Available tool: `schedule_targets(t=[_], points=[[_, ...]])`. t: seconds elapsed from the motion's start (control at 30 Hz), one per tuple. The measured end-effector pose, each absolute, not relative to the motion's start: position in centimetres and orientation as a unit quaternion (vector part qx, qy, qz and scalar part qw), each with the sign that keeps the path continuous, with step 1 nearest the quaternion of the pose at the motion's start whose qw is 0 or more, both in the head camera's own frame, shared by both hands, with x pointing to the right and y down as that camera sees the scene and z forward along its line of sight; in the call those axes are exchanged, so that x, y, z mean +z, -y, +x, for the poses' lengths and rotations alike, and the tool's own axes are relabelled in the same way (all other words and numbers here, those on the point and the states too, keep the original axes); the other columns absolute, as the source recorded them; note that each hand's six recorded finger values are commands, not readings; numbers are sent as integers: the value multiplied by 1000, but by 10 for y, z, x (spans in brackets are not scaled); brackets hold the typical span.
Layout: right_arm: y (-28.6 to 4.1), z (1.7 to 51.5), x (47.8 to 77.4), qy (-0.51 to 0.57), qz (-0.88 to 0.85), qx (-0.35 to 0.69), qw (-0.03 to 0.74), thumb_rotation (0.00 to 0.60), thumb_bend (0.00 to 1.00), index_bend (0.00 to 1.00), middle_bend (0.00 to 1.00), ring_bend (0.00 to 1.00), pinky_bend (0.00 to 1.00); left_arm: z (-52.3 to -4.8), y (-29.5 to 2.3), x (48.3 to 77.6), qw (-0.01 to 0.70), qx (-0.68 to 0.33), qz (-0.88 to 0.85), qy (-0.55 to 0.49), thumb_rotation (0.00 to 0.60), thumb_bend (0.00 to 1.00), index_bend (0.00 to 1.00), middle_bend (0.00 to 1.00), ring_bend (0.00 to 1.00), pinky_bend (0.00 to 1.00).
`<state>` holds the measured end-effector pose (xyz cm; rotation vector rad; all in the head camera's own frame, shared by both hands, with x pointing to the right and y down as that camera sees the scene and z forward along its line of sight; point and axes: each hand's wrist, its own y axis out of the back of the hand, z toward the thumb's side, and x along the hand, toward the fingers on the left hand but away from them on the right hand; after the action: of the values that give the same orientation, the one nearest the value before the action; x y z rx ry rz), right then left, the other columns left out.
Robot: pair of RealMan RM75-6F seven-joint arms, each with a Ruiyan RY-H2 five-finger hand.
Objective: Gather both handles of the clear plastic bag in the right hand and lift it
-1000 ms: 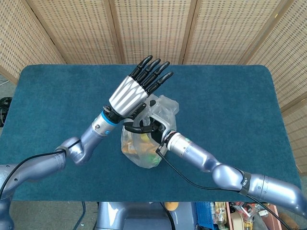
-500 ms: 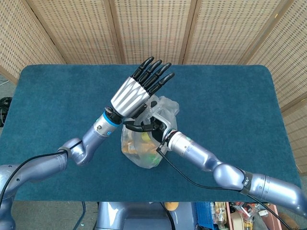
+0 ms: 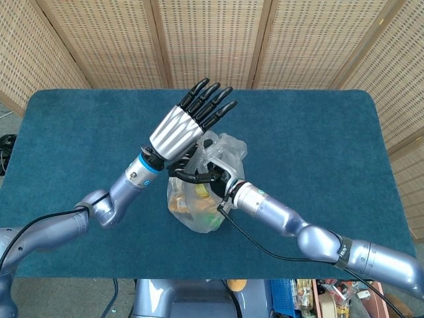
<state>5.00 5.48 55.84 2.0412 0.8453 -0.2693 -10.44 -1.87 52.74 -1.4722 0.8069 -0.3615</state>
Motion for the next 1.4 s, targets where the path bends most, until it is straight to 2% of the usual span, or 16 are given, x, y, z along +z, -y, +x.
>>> schedule_targets(t=[0.27, 0.47, 0.57, 0.73, 1.03, 1.23, 1.4], points=[[-56, 51, 561, -340, 822, -113, 442, 600, 602, 459, 556, 274, 226, -111, 22, 524, 651, -158, -649, -361, 600, 116, 0, 0, 0, 48], [-56, 51, 561, -340, 824, -114, 440, 600, 713, 492, 612, 361, 356, -113, 24, 522, 648, -159, -649, -367, 600, 116, 0, 0, 0, 49], [-55, 52, 560, -343, 824, -111, 437, 600, 726, 497, 633, 430, 460, -114, 24, 522, 648, -159, -648, -368, 600, 116, 0, 0, 0, 49], [-53, 52, 559, -348, 822, -106, 439, 600, 738, 532, 690, 490, 509, -116, 24, 525, 649, -163, -647, -365, 600, 117, 0, 0, 0, 49], [-53, 53, 560, -349, 822, -112, 436, 600, 867, 559, 726, 512, 528, -119, 24, 526, 640, -161, -659, -361, 600, 115, 0, 0, 0, 30], [-53, 55, 562, -351, 821, -114, 435, 600, 886, 559, 738, 517, 530, -127, 28, 521, 636, -164, -664, -358, 599, 63, 0, 0, 0, 1], [-52, 56, 562, -354, 821, -115, 433, 600, 887, 558, 739, 518, 529, -137, 31, 520, 634, -170, -672, -343, 551, 42, 0, 0, 0, 0]])
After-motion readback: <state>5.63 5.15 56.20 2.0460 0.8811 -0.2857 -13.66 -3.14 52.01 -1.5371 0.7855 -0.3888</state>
